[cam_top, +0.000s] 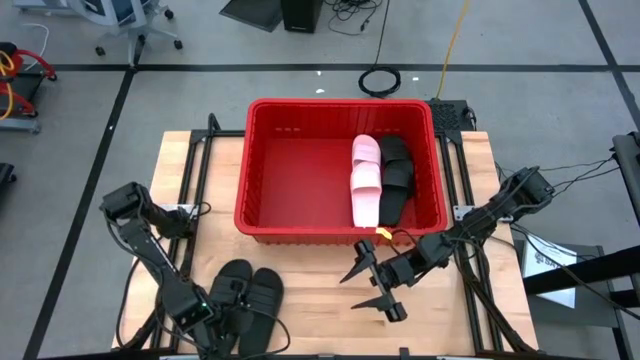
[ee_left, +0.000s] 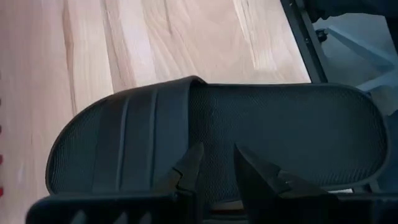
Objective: Pick and place slides into bin
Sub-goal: Put the black slide into the red bin
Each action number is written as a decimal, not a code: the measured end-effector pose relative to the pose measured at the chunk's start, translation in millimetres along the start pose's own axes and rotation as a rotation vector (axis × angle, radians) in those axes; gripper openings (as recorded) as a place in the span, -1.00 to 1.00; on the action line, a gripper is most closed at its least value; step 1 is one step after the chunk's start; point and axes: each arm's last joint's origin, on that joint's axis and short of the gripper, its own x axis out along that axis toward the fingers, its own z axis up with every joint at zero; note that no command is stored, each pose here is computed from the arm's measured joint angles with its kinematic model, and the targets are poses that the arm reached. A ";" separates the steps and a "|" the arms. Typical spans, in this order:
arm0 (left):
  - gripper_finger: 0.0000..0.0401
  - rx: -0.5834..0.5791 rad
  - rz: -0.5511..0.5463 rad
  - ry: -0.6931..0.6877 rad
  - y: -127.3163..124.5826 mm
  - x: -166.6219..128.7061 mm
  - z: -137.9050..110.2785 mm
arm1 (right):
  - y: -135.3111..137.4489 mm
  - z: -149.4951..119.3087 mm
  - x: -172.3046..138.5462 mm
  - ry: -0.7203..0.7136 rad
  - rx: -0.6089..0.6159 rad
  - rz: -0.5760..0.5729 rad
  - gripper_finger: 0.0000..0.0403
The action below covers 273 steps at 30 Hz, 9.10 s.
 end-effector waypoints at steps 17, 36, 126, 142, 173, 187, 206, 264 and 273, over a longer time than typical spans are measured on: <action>-0.60 0.010 -0.010 -0.043 -4.3 -11.2 14.6 | -5.7 -5.4 0.1 0.053 0.002 -0.012 0.23; -0.60 0.238 -0.622 -0.670 -45.9 -61.1 86.4 | -5.7 -7.1 0.0 0.071 0.053 -0.019 0.23; -0.09 0.114 0.607 0.308 -23.0 51.7 -4.2 | -5.2 -9.8 -0.4 0.098 0.073 -0.019 0.23; -0.97 0.107 0.586 0.303 -24.4 50.0 1.7 | -6.4 -10.0 -0.5 0.101 0.070 -0.067 0.23; -0.94 0.255 0.585 0.210 -2.2 -24.9 105.8 | 8.3 13.4 23.0 0.549 -0.069 -0.597 0.22; -0.95 0.422 0.705 0.157 39.7 -39.5 150.8 | 30.0 21.0 23.2 0.542 -0.137 -0.615 0.22; -0.97 0.374 0.875 0.155 131.9 -64.8 204.0 | 26.2 19.8 19.7 0.587 -0.260 -0.725 0.22; -0.88 0.285 0.827 -0.046 150.3 -70.3 236.6 | 34.7 23.4 38.6 0.709 -0.636 -1.184 -0.65; -0.88 0.319 0.802 -0.057 136.6 -71.9 234.7 | 35.1 22.2 38.2 0.719 -0.649 -1.180 -0.94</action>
